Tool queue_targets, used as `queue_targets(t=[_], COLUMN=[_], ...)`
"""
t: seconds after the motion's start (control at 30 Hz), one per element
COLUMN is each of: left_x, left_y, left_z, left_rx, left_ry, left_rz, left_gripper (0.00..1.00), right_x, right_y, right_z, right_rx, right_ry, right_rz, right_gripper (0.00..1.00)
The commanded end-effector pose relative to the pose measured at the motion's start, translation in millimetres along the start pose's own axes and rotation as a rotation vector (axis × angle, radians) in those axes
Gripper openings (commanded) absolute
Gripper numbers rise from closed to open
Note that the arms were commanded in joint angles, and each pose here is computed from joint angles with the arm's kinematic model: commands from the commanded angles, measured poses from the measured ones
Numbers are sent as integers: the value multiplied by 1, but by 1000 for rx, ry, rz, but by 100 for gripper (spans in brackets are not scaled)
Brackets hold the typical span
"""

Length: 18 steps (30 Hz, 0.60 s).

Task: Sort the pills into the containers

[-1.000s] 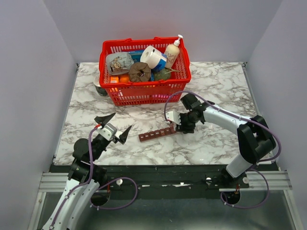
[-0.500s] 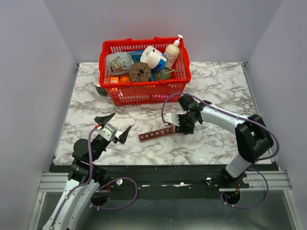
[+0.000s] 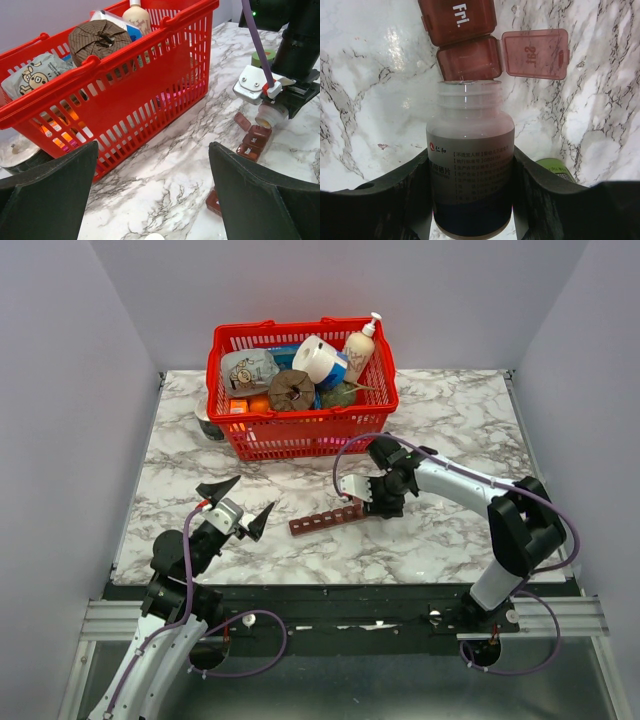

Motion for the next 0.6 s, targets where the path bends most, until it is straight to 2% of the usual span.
queue_targets(t=[0.0, 0.57], left_x=[-14, -16], left_y=[1, 2], left_z=[-1, -2], left_rx=[12, 21], left_ry=[-24, -24], left_rz=[-47, -55], left_gripper=[99, 99], right_x=[1, -1], right_y=[2, 2], right_z=[1, 2], right_rx=[-14, -39], right_ry=[-7, -13], right_rz=[44, 107], right_gripper=[0, 1])
Point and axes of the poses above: each gripper's point midway between its finger pads, its own y axis back along the fingers, its own z axis along the line the jaws close on, x = y × z, the point moved 2 cm from there along y, back along the fingers, and after that the axes turned 3 degrees about y, right-handed, at the moved point
